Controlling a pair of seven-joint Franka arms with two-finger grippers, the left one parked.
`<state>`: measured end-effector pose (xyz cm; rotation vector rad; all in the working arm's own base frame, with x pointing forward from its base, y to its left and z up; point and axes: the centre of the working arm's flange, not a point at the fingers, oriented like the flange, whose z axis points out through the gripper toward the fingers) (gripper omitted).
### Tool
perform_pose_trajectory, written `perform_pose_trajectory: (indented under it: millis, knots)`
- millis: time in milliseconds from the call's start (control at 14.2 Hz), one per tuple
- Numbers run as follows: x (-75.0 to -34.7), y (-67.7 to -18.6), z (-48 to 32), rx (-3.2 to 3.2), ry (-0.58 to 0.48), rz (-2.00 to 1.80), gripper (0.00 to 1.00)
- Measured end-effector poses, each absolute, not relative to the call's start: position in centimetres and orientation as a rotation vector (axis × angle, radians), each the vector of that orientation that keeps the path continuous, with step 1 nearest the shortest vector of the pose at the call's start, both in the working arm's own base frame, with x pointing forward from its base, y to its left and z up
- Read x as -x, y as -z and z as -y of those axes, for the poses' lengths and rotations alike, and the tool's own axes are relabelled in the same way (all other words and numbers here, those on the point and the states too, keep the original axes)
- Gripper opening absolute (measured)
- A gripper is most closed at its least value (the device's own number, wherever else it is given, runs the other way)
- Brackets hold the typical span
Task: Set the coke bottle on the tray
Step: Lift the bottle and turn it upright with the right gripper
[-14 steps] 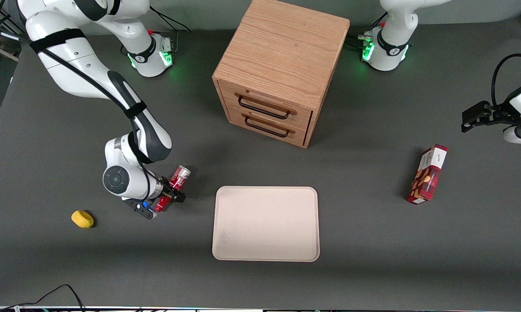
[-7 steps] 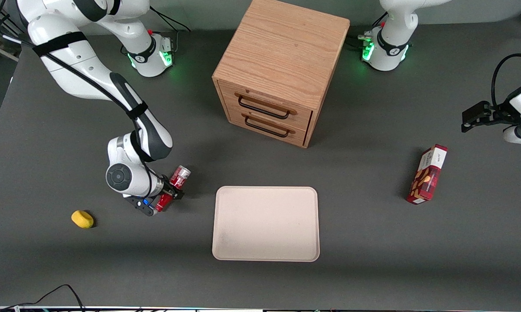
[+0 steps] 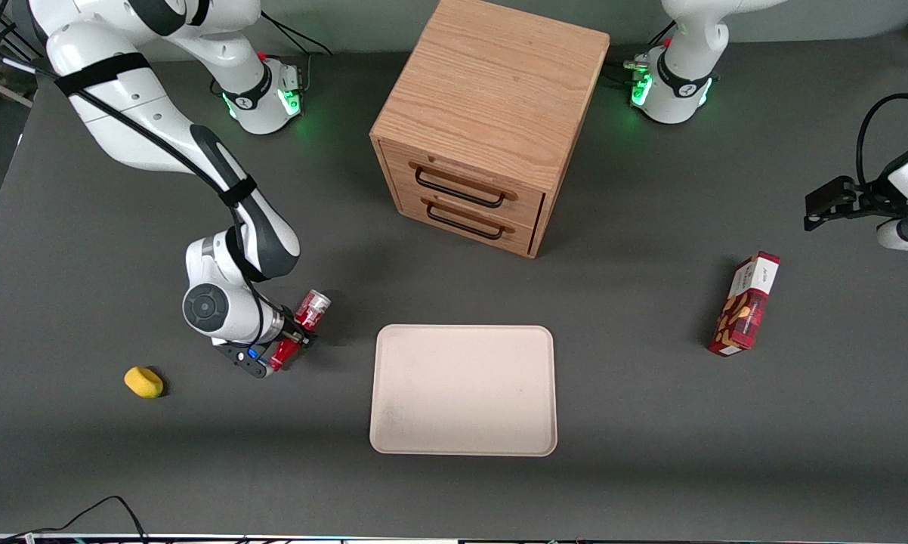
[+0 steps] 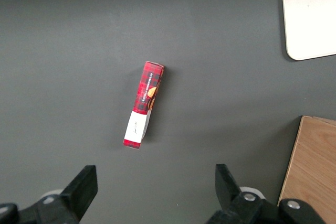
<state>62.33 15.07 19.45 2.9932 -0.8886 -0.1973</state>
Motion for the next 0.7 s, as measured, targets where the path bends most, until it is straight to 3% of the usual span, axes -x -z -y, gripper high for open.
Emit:
perform_pose_trajectory:
  millis: [211, 704]
  knots:
    - [-63.4, -24.9, -14.5, -3.025, 0.162, 0.762, 0.56]
    - [-64.6, -47.0, -13.4, -3.081, 0.153, 0.359, 0.56]
